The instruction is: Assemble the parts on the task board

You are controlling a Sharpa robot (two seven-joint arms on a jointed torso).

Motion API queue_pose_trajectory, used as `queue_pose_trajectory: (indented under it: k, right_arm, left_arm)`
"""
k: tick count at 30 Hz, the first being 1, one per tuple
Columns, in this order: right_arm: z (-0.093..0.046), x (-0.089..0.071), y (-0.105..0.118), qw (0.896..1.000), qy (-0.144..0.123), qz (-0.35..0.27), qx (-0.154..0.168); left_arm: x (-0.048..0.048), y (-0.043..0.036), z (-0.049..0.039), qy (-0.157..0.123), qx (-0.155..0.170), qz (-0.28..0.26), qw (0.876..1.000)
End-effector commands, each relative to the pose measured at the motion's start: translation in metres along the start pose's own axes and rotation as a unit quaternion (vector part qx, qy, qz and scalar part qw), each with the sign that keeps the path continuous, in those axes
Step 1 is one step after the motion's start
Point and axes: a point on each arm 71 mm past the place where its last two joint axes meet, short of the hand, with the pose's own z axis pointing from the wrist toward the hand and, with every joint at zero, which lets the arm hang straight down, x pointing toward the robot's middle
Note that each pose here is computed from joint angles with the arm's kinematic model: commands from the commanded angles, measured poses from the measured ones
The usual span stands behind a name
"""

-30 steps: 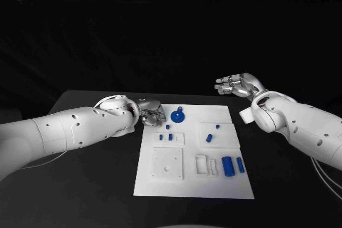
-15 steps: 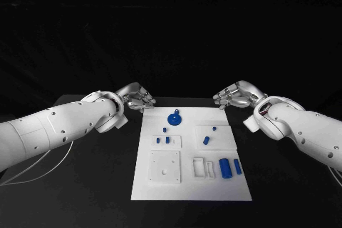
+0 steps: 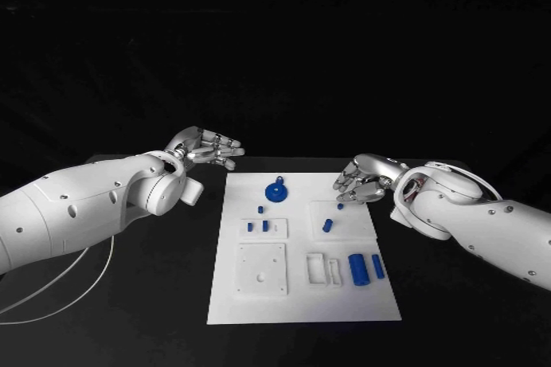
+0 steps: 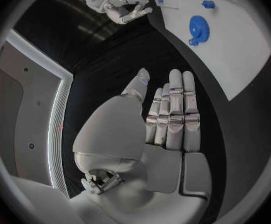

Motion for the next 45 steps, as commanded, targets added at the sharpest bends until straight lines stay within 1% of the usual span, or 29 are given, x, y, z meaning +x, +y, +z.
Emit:
queue_pose_trajectory:
  k: [1, 7, 13, 28, 35, 45]
  right_arm:
    - [-0.001, 0.004, -0.002, 0.995, 0.013, -0.097, 0.035]
    - [-0.003, 0.012, 0.0, 0.99, 0.018, -0.129, 0.044]
    - [-0.003, 0.02, 0.002, 0.989, 0.021, -0.137, 0.044]
    - [0.001, 0.036, 0.008, 0.991, 0.03, -0.13, 0.034]
    - [0.003, 0.038, 0.008, 0.991, 0.023, -0.126, 0.033]
    - [0.005, 0.042, 0.009, 0.991, 0.023, -0.125, 0.034]
  left_arm:
    - [0.0033, -0.0039, -0.0013, 0.003, 0.011, -0.061, 0.998]
    - [0.0093, -0.0082, -0.0038, 0.017, 0.028, -0.043, 0.999]
    - [0.0117, -0.0095, -0.0044, 0.021, 0.032, -0.04, 0.998]
    - [0.0128, -0.0097, -0.0047, 0.024, 0.031, -0.04, 0.998]
    - [0.0135, -0.0097, -0.0047, 0.026, 0.03, -0.04, 0.998]
    - [0.0142, -0.0093, -0.0047, 0.03, 0.027, -0.041, 0.998]
